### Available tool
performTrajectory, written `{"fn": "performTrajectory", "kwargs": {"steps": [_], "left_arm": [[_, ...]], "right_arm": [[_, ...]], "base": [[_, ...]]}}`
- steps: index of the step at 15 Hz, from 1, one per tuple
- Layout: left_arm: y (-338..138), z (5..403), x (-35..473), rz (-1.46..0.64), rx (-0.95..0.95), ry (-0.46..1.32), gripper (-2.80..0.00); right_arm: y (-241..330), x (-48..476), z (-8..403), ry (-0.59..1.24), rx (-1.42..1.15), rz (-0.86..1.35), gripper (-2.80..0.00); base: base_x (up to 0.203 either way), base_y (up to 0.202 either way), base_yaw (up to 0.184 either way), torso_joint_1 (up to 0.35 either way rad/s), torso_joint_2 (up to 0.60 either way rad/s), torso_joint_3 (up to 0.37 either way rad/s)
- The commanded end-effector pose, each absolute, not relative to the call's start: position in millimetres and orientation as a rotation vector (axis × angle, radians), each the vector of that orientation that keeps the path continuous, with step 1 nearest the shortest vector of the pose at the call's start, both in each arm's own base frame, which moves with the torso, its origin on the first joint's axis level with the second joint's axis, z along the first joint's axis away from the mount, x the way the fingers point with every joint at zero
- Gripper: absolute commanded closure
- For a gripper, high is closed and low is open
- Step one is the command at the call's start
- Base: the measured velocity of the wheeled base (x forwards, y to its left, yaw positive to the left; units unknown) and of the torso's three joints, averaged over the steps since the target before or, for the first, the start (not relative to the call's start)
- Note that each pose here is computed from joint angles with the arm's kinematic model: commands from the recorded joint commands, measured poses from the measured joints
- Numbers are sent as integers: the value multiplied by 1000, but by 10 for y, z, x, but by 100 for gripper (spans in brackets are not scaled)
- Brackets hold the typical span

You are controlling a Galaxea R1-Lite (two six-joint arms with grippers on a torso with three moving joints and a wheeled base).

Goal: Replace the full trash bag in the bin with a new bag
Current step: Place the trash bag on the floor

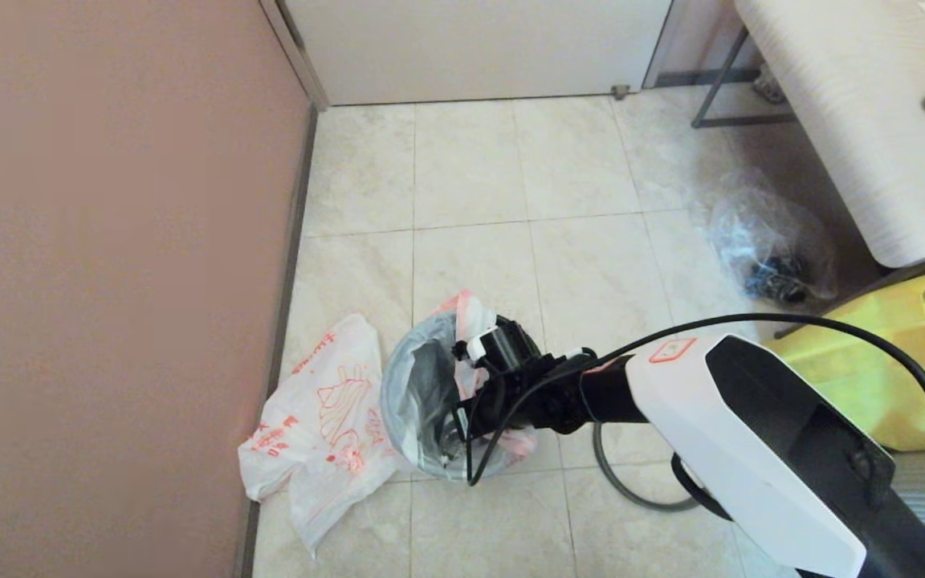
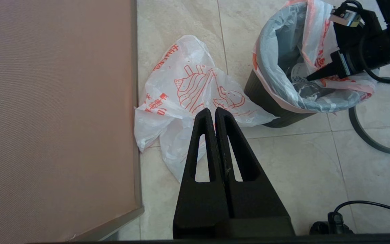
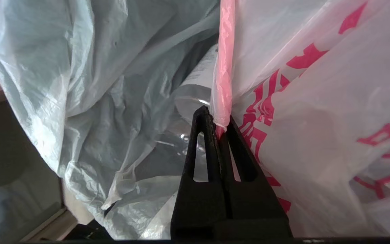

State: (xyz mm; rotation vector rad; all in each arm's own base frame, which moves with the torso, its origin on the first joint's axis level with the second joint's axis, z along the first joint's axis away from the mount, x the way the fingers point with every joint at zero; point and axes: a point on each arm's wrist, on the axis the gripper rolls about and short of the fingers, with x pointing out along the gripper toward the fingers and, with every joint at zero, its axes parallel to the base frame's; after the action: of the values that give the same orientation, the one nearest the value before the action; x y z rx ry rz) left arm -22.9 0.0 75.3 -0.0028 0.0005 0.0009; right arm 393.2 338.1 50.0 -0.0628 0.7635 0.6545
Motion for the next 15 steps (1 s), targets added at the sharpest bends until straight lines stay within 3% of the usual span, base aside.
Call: {"fn": "performTrajectory", "kwargs": {"steps": [1,6,15], "left_arm": [[0,753,-228,0,-3,2,0],[0,753,-228,0,-3,2,0],[0,753,-228,1,-3,2,0]], "right_arm": [[3416,3872,604,752,-61,665,0],[3390,3572,1182,772,22,659,0],[3020,3256,1681,756,32,620,0]], "base": [[0,0,0,0,0,0],[0,0,0,0,0,0],[0,0,0,0,0,0]]}}
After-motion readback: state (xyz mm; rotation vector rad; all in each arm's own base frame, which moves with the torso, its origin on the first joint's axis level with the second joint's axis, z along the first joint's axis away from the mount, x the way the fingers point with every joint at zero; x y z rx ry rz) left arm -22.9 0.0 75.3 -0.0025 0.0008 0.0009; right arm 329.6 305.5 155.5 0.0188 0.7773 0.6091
